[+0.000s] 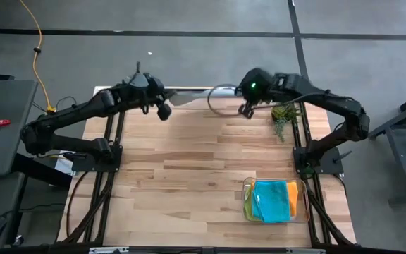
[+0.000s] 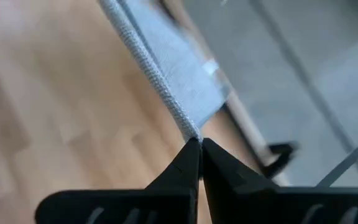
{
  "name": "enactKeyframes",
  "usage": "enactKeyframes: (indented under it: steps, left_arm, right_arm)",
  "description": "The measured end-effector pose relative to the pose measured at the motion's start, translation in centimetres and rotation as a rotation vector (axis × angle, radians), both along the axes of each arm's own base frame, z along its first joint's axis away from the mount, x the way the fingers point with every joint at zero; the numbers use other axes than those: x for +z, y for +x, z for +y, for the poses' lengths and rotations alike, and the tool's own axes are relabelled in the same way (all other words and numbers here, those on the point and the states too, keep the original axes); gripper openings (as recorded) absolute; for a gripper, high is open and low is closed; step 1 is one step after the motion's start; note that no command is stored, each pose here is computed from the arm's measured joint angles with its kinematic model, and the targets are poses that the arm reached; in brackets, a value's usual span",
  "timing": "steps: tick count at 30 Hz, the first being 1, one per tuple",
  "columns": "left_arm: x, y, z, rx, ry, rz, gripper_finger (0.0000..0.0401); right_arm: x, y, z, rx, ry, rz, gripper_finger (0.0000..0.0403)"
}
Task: Fold microfiber towels
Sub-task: Fold the gray microfiber cloth
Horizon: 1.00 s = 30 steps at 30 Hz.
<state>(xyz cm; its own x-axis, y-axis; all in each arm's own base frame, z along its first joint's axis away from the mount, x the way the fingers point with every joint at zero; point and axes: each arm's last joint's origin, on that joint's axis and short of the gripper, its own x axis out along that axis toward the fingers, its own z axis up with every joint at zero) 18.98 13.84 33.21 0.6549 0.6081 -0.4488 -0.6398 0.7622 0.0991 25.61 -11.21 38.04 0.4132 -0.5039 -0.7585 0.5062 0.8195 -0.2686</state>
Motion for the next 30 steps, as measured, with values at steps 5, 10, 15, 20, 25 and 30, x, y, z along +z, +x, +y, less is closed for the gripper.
enactKeyframes:
  steps: [5, 10, 15, 20, 25, 30]
  left_arm:
    - [-3.7, 0.7, -1.5, -0.031, -0.118, 0.048, 0.0000]
    - [-8.7, 1.2, -4.0, -0.044, -0.276, 0.070, 0.0000]
    - [-13.7, 1.1, -7.4, -0.045, -0.433, 0.016, 0.0000]
    - [-16.2, 0.9, -10.7, 0.005, -0.558, -0.082, 0.0000]
    - [-16.0, 1.2, -12.0, 0.063, -0.533, -0.183, 0.0000]
    - [-15.5, 1.2, -10.5, 0.179, -0.423, -0.253, 0.0000]
  right_arm:
    - [-5.4, 0.9, 2.1, 0.012, 0.156, 0.067, 0.0000]
    - [-11.5, 1.5, 5.2, 0.020, 0.323, 0.084, 0.0000]
    - [-15.4, 1.5, 8.7, 0.034, 0.457, 0.043, 0.0000]
    - [-16.5, 1.5, 11.7, 0.035, 0.527, 0.018, 0.0000]
    - [-16.4, 1.5, 12.6, -0.008, 0.556, 0.001, 0.0000]
    - [-16.4, 1.5, 10.0, -0.149, 0.450, -0.040, 0.0000]
